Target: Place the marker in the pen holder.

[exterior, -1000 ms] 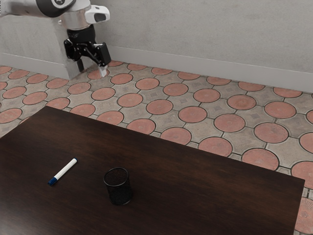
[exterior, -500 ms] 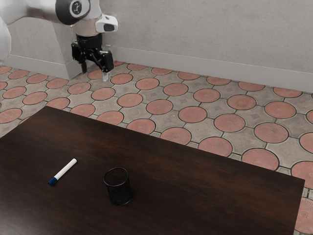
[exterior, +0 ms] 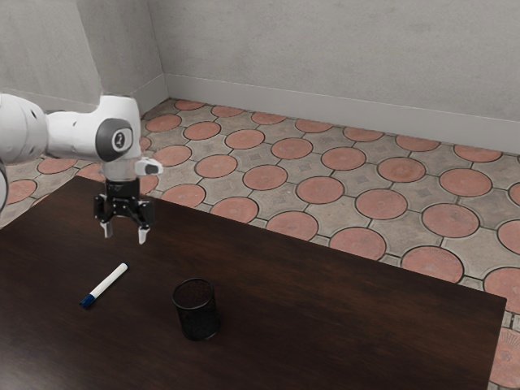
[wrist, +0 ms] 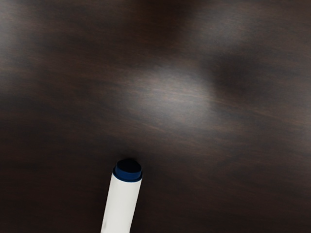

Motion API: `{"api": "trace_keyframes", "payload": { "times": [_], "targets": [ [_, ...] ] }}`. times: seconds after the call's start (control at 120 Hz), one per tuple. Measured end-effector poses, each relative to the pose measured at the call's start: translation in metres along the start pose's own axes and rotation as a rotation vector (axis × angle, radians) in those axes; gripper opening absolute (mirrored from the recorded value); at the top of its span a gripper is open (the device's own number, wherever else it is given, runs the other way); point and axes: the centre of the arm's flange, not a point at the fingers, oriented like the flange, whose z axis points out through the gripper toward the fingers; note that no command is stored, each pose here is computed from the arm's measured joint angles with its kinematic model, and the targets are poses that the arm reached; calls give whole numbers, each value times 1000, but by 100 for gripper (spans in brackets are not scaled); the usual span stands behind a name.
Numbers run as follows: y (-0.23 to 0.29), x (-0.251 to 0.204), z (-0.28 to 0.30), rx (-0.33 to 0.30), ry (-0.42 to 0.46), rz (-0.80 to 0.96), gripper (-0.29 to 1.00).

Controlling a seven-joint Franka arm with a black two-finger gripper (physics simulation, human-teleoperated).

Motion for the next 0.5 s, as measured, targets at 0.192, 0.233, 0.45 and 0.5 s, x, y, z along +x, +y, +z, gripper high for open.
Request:
{"api": "trace_keyframes", "payload": {
  "times": [0.192, 0.233, 0.45, 0.5],
  "targets": [
    [-1, -39, 47, 32, 14, 45, 70],
    [-2, -47, 54, 35, 24, 53, 70],
    [-14, -61, 72, 46, 70, 86, 70],
    [-16, -62, 75, 53, 73, 102, 70]
  ]
}}
